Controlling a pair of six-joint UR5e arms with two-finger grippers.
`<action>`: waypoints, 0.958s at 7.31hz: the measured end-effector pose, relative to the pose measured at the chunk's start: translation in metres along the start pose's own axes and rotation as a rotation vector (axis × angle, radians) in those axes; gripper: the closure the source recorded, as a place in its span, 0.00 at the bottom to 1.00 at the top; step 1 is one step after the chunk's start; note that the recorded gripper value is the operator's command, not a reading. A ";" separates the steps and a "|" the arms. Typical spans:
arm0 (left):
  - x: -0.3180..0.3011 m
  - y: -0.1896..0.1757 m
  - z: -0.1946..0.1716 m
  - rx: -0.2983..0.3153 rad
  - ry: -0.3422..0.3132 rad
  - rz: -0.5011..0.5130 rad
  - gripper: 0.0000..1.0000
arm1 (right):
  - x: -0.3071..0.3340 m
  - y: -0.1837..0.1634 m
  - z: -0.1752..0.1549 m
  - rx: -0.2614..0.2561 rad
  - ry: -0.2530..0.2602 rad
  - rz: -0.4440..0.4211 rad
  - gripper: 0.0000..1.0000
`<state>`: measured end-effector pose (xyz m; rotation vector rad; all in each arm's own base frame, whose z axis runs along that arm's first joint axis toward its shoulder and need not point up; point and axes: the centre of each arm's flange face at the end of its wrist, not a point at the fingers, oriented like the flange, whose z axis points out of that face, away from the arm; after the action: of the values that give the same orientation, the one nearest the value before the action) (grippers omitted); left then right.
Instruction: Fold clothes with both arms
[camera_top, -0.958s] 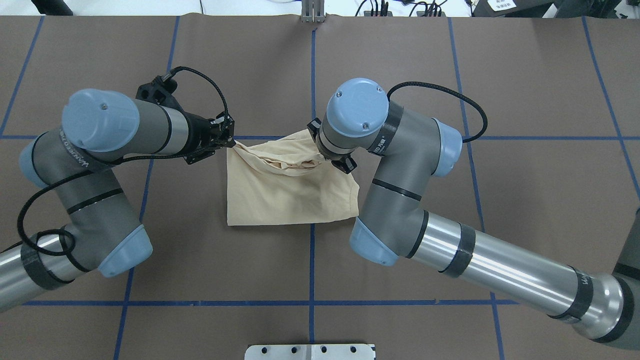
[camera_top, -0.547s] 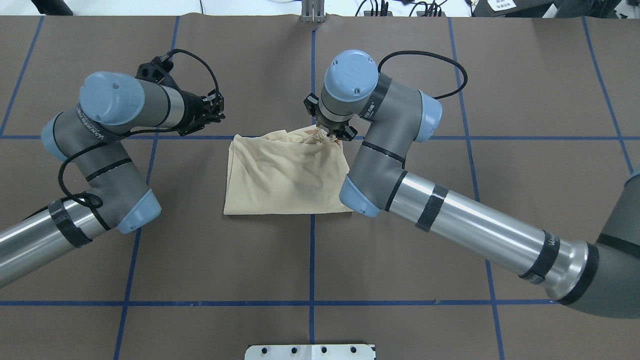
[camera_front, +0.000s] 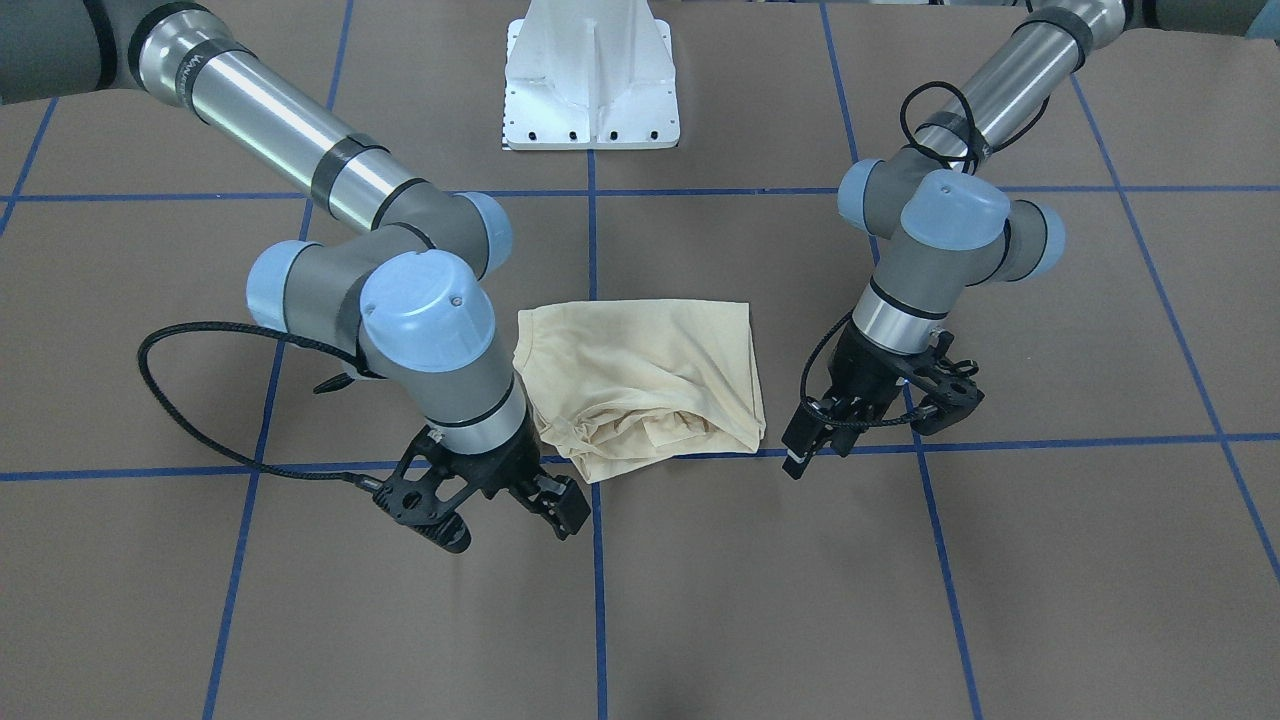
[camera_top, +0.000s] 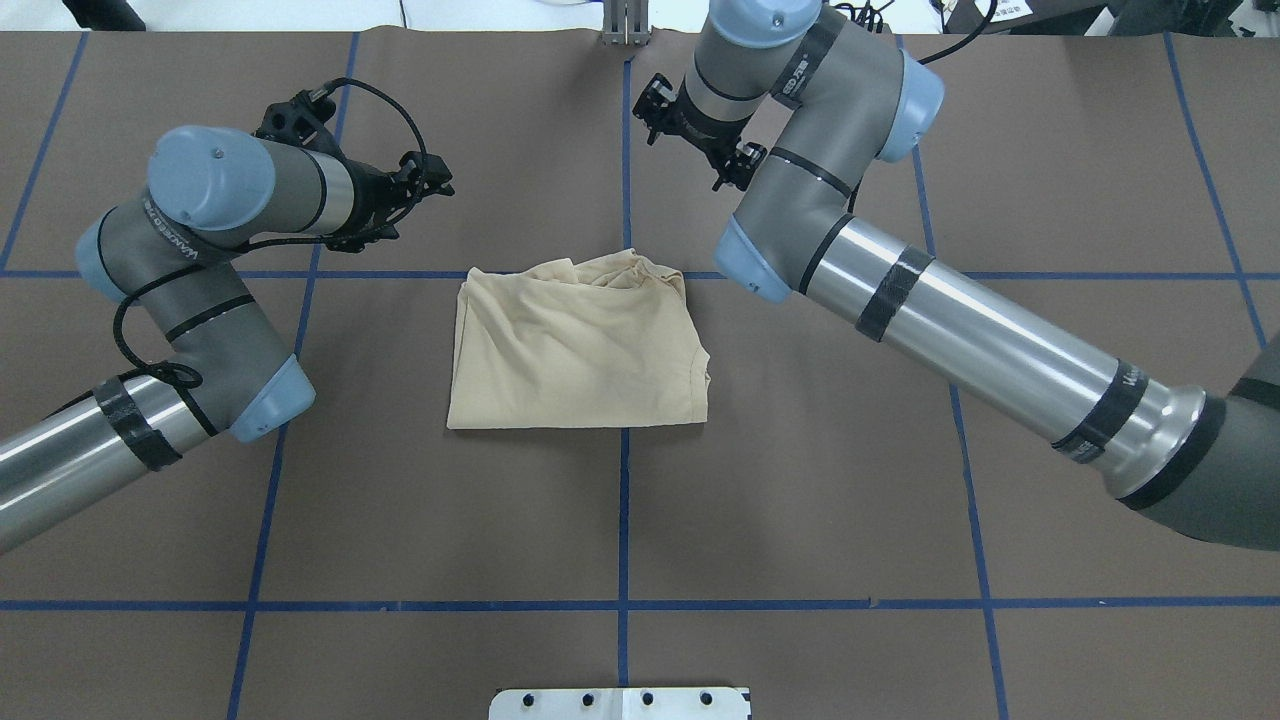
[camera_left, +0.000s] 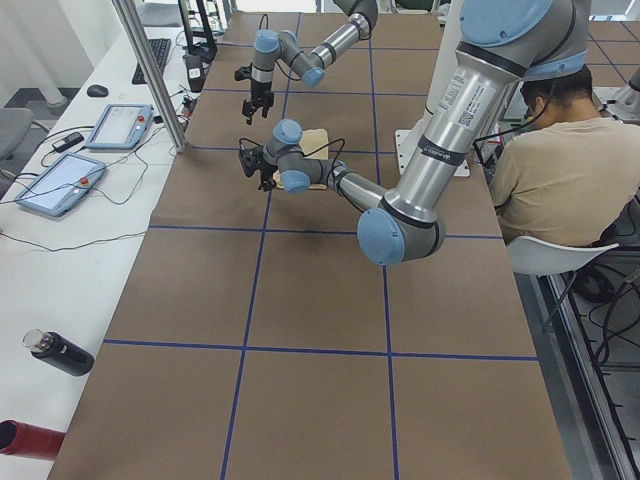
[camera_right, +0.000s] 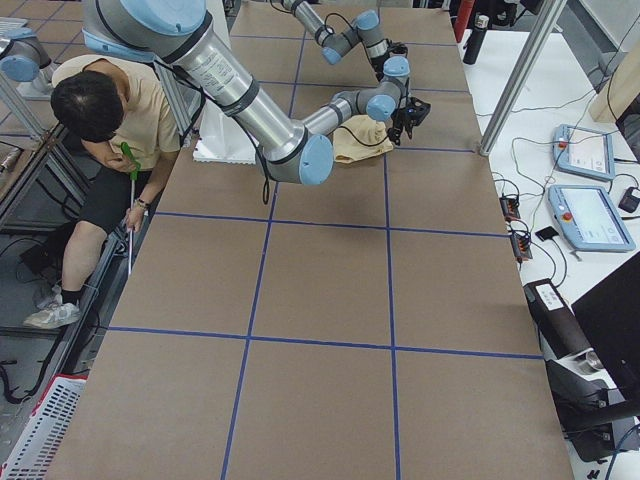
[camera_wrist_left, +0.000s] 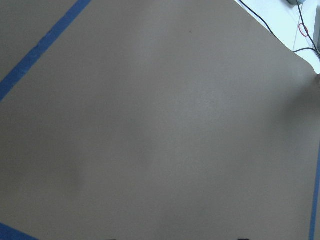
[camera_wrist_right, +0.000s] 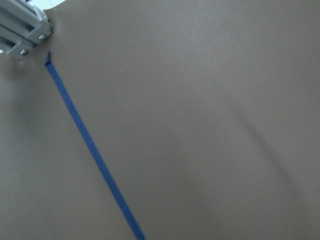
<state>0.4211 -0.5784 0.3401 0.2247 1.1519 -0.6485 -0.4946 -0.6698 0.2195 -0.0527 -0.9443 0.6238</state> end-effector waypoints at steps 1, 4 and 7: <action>0.005 -0.013 -0.017 0.009 0.017 0.082 0.00 | 0.034 -0.040 -0.011 -0.014 0.009 -0.038 0.00; -0.063 -0.104 -0.126 -0.019 -0.046 0.582 0.00 | 0.229 -0.206 -0.067 -0.010 0.057 -0.275 0.00; -0.185 -0.243 -0.281 -0.032 -0.220 0.959 0.00 | 0.489 -0.339 -0.178 0.020 0.102 -0.503 0.00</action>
<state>0.0155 -0.5695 0.4300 0.6104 0.7158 0.1939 0.0118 -0.6548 0.5792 0.1661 -0.8108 0.1627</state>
